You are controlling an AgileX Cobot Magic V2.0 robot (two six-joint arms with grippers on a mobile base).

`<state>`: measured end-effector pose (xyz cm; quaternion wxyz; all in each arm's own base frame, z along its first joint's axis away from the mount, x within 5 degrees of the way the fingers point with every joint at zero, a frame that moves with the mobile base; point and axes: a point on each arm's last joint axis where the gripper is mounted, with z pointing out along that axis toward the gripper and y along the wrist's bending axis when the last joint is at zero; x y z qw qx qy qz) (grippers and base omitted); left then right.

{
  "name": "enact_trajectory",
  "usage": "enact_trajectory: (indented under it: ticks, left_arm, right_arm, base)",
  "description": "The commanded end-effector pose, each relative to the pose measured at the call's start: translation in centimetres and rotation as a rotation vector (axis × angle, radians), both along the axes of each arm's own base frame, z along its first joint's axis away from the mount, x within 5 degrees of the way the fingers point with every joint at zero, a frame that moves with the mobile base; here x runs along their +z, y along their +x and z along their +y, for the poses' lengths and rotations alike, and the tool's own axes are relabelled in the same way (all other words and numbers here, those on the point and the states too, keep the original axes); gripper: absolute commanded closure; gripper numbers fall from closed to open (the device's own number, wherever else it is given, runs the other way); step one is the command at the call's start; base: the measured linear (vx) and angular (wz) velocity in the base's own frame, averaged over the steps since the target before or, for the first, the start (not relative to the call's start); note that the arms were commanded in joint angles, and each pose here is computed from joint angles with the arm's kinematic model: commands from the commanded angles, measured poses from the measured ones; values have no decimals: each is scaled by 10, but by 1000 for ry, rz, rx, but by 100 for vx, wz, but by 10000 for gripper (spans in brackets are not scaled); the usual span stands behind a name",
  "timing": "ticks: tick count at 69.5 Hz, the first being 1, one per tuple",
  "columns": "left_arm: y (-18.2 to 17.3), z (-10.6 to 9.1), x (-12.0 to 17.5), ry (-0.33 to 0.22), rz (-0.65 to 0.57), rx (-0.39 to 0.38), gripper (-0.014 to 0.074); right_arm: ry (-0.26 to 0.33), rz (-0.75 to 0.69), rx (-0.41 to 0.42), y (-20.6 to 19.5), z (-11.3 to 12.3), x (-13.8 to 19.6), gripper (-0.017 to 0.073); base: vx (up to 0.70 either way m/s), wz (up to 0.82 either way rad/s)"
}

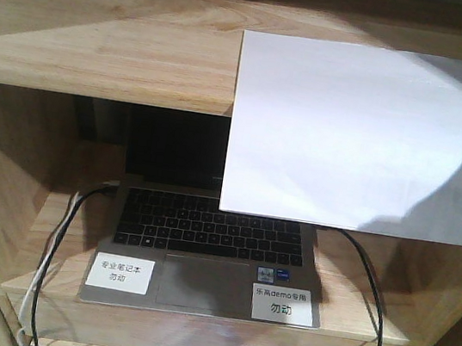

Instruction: Grab stapler and paper to desk for stapling

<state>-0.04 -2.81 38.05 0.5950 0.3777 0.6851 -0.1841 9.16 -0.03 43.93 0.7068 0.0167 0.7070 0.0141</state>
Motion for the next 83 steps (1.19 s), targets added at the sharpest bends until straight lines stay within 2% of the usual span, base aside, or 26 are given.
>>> enact_trajectory:
  ticks: [1,83]
  left_arm:
    - [1,0,16,-97,-75,9,600]
    - [1,0,16,-97,-75,9,600]
  right_arm:
    - [-9,-89,-11,-1,-1,14,118]
    - [-9,-90,-11,-1,-1,14,118]
  base:
    - [0,0]
    - [0,0]
